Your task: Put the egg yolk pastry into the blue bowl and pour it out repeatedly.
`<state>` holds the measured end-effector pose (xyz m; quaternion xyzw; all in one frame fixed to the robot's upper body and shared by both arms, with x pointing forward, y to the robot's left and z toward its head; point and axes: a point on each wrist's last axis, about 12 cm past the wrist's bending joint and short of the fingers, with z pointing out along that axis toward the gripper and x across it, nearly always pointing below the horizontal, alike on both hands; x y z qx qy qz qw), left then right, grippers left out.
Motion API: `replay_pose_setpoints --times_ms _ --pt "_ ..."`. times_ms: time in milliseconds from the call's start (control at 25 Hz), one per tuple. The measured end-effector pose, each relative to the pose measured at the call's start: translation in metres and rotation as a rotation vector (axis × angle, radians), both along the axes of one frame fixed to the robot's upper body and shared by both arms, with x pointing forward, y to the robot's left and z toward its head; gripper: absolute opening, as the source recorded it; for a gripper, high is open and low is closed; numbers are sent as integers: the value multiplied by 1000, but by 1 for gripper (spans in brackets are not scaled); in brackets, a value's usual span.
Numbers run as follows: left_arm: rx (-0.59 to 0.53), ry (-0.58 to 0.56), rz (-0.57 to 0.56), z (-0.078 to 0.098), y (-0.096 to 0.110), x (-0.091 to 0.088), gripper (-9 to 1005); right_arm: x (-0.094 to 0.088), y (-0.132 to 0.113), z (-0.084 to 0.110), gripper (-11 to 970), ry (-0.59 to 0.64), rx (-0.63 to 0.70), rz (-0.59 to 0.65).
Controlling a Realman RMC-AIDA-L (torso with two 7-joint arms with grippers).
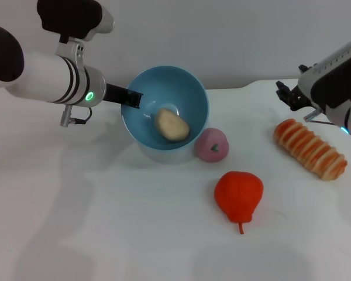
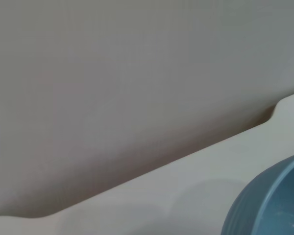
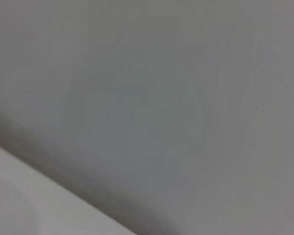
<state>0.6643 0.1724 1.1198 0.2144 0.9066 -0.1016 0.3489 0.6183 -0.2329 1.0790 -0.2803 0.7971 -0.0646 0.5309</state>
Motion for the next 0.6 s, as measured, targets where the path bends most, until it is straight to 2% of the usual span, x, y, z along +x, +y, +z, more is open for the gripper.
replay_pose_setpoints --times_ms 120,200,440,600 --pt "0 1 0 0 0 0 -2 -2 -5 -1 521 -48 1 -42" --pt "1 2 0 0 0 0 -2 -3 -11 2 522 -101 74 -119" --pt "2 5 1 -1 1 -1 -1 -5 -17 16 522 -248 422 -299" --pt "2 7 4 -2 3 -2 -1 -3 -15 19 519 -236 685 -361"
